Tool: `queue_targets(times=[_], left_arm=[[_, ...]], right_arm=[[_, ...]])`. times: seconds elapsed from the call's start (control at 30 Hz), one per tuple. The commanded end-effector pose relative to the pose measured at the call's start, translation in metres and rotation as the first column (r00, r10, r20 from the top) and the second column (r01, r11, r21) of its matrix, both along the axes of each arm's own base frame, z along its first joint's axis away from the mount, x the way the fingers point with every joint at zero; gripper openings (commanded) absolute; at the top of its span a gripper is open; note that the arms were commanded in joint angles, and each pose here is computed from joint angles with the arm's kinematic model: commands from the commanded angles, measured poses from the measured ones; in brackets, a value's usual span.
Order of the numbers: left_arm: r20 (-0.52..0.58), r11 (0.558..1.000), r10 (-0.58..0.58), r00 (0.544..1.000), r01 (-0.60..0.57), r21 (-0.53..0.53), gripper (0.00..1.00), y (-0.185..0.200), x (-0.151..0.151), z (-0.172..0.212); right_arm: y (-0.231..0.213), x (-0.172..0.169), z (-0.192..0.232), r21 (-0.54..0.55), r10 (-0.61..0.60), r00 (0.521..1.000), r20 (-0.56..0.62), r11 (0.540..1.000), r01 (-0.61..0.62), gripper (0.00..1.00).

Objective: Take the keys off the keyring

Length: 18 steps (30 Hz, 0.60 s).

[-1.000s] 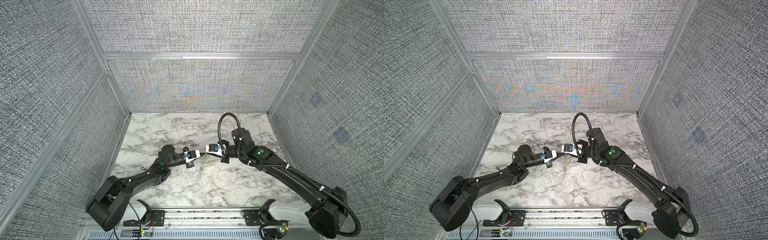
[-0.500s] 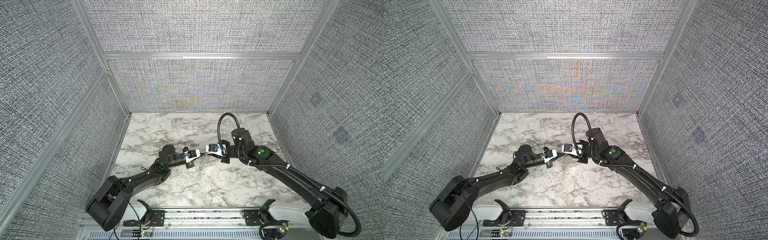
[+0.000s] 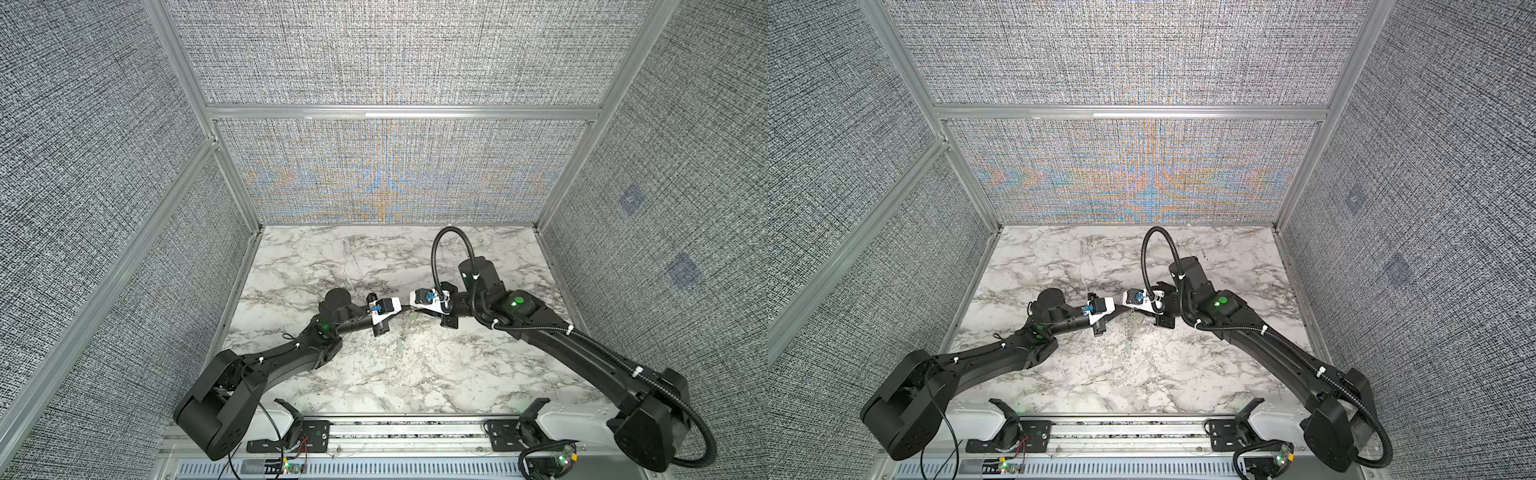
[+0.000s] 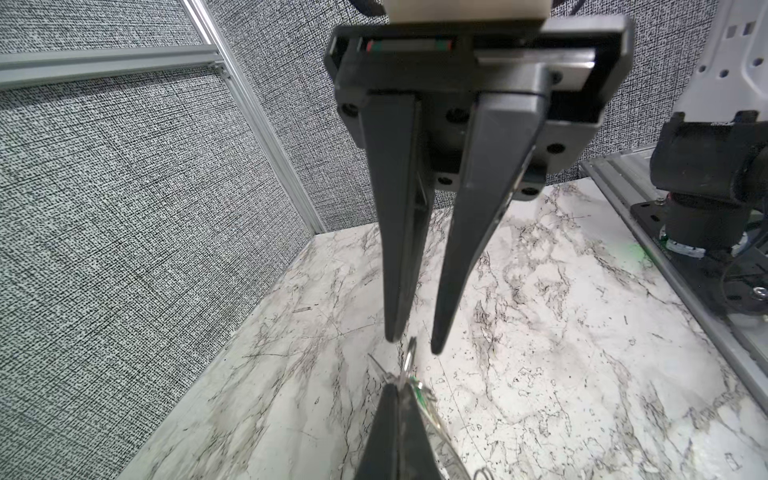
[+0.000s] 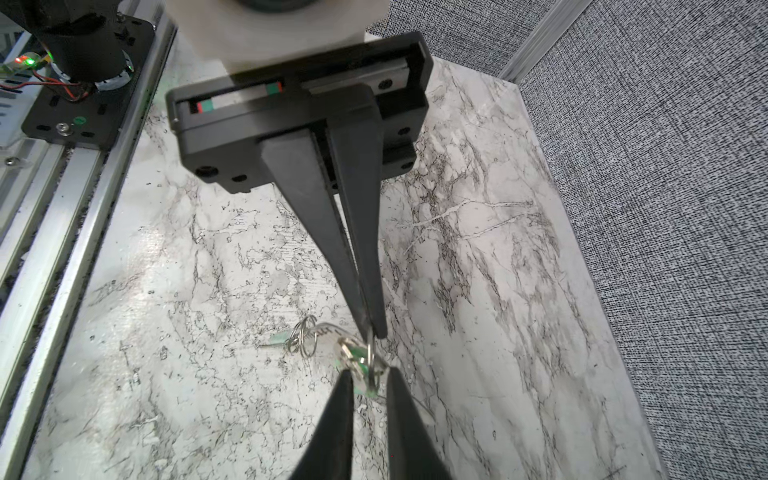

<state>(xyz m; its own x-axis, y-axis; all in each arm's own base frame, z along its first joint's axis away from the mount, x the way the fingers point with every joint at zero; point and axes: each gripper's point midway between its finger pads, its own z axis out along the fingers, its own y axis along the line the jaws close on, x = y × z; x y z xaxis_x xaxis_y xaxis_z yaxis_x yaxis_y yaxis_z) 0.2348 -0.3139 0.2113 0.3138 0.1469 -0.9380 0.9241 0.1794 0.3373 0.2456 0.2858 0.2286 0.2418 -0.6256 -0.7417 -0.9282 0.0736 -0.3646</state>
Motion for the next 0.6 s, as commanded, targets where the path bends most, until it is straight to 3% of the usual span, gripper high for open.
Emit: queue_targets(times=[0.0,0.23,0.3,0.43,0.57], left_arm=[[0.018,0.999,-0.014,1.000,0.015,-0.034,0.00,-0.002,-0.001,0.010],[0.021,0.999,-0.030,0.999,0.031,-0.028,0.00,-0.001,-0.004,0.009],[0.034,1.000,-0.028,0.999,0.028,-0.003,0.21,-0.001,-0.005,0.004],[0.047,0.997,-0.036,0.998,0.033,0.075,0.22,-0.001,-0.002,-0.004],[0.072,0.996,-0.047,0.996,0.041,0.077,0.20,-0.002,-0.004,0.000]], right_arm=[[0.002,-0.002,-0.001,0.010,0.011,1.000,-0.006,1.000,-0.011,0.13],[0.002,0.001,0.000,0.013,0.005,1.000,0.016,1.000,-0.005,0.00],[0.002,0.000,0.000,0.011,0.008,1.000,0.016,1.000,-0.009,0.00],[0.000,-0.003,-0.004,-0.011,0.023,1.000,0.001,1.000,-0.023,0.00],[0.000,-0.003,-0.002,-0.012,0.022,1.000,0.002,1.000,-0.022,0.00]])
